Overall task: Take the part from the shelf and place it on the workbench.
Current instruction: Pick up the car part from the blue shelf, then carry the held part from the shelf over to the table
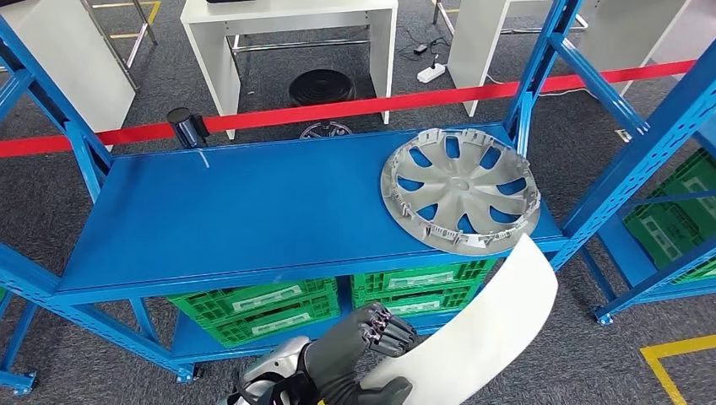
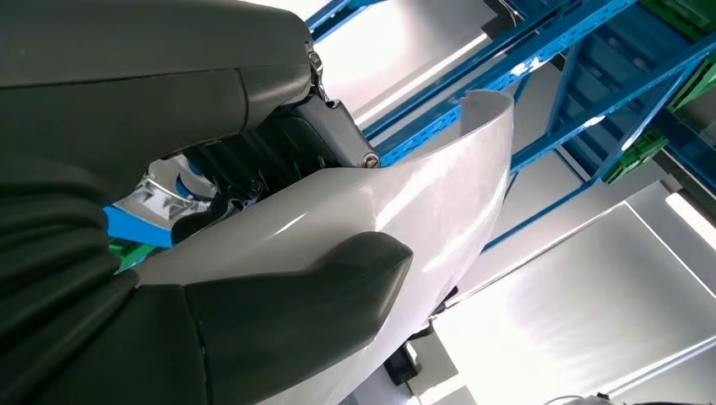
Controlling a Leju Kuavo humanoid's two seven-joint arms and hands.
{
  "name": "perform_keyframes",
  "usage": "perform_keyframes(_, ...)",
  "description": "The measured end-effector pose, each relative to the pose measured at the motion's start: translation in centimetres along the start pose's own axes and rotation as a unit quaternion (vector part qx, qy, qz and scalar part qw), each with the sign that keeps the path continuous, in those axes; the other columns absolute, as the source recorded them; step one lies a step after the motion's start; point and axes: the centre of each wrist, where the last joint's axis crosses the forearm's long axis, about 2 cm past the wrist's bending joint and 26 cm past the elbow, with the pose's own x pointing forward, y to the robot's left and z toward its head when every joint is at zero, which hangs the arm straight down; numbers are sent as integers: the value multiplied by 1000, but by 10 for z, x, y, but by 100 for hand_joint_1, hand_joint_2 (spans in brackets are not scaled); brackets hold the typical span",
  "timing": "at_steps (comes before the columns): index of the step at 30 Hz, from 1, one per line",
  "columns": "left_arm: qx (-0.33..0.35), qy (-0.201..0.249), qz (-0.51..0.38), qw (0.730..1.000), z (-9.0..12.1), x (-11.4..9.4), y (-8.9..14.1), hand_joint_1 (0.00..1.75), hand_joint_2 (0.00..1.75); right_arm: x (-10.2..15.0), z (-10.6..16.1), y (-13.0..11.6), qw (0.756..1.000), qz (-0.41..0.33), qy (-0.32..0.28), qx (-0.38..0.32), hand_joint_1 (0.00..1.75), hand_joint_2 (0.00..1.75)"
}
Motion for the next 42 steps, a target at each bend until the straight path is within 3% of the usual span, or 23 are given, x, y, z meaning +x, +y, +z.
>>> perform_keyframes(42,19,5,-14,1000,-2,-6,3,175,175,1,0,-6,1000,-9,-12,-11,0,0)
